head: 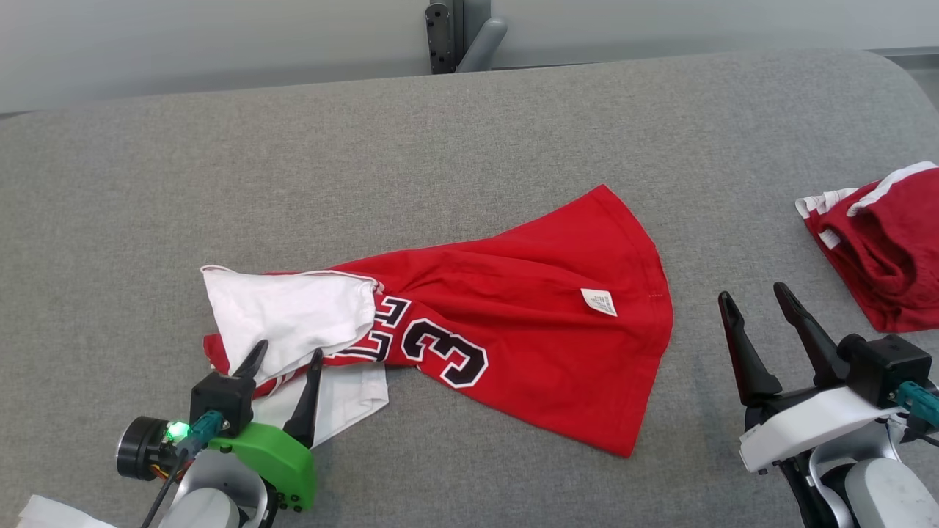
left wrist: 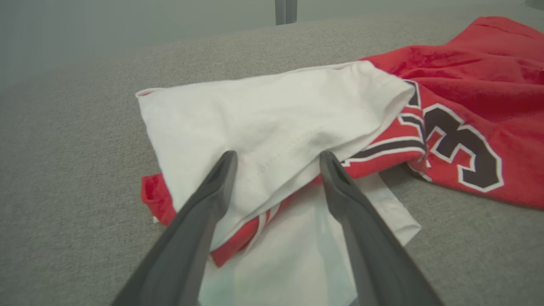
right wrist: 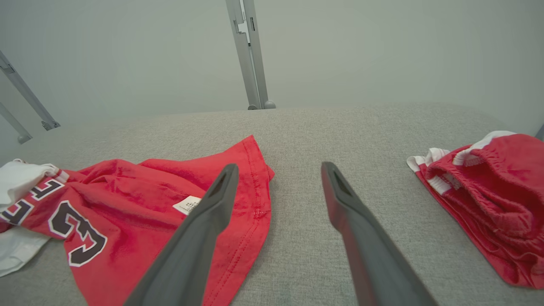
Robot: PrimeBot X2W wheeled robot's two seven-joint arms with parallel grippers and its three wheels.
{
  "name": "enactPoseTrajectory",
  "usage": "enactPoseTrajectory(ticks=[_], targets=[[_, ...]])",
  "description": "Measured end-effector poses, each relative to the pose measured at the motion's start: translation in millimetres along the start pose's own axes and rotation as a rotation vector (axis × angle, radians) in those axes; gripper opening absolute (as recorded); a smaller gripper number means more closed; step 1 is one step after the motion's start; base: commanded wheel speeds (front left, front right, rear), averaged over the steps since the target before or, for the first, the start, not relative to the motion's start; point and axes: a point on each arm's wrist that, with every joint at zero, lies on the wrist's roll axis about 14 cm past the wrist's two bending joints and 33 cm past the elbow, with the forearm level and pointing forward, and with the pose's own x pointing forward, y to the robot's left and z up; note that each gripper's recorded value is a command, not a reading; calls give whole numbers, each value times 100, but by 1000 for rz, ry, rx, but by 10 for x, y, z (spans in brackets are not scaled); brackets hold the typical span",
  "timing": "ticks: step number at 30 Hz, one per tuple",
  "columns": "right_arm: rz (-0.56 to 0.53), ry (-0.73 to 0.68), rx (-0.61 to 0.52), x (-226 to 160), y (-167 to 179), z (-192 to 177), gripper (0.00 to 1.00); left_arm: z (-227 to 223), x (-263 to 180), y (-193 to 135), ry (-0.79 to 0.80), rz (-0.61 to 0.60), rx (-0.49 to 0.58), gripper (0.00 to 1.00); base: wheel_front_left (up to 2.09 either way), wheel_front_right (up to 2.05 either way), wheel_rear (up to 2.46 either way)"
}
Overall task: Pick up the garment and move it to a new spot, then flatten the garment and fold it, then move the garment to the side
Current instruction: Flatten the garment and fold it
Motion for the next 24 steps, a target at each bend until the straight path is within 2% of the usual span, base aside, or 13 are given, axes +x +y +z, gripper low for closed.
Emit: enactPoseTrajectory(ticks=[3, 4, 5, 6, 8, 16, 24], targets=[[-2, 3, 0, 5, -9, -9, 100, -8, 13, 22, -2, 6, 1, 100, 0, 0, 0], [-1, 3, 0, 8, -8, -9, 100, -9, 13, 32, -4, 9, 1, 95, 0, 0, 0], [-1, 3, 0, 12, -5, -9, 100, -10, 13, 40, -5, 11, 2, 62, 0, 0, 0], [0, 2, 0, 15, -3, -9, 100, -1, 17, 46, -8, 13, 2, 37, 0, 0, 0], [3, 0, 1, 25, 5, -4, 100, 60, 29, 60, -34, 17, 5, 0, 0, 0, 0], [11, 12, 8, 45, 30, -46, 100, 174, 22, 102, -74, 24, 6, 0, 0, 0, 0], [53, 125, 24, 188, 109, -415, 100, 320, 110, 105, -115, 19, 3, 0, 0, 0, 0]])
